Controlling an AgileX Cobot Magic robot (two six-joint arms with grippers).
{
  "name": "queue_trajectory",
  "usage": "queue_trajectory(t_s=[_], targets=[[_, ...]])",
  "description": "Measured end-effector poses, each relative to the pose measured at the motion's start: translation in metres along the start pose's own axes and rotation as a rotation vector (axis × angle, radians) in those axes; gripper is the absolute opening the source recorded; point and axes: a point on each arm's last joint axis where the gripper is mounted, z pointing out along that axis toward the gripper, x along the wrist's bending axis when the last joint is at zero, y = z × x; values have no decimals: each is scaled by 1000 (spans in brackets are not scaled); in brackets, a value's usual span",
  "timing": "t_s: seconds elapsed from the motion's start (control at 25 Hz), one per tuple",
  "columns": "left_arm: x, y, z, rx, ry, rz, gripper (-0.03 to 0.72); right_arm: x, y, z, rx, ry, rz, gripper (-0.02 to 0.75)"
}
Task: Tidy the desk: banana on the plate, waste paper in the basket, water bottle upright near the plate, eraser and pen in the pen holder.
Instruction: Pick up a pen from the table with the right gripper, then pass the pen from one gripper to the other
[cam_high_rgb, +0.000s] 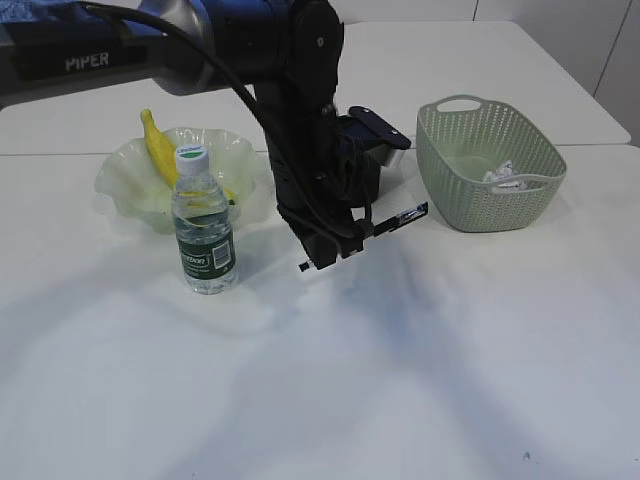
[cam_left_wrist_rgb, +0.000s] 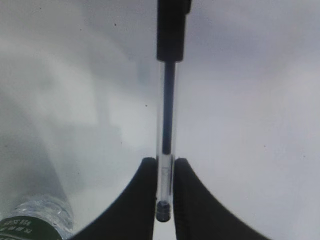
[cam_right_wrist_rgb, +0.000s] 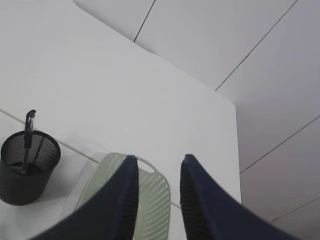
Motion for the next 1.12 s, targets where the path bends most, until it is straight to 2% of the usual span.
queue_trajectory(t_s=[0.28, 0.6, 1.12], targets=[[0, 0, 0, 2, 5, -6, 40, 8, -10, -2, -29, 29, -17, 218], [3, -1, 0, 12, 31, -2, 40, 0, -30, 7, -22, 17, 19, 218], [4, 1, -5, 0, 44, -2, 40, 15, -53, 11, -40, 38, -248, 218]])
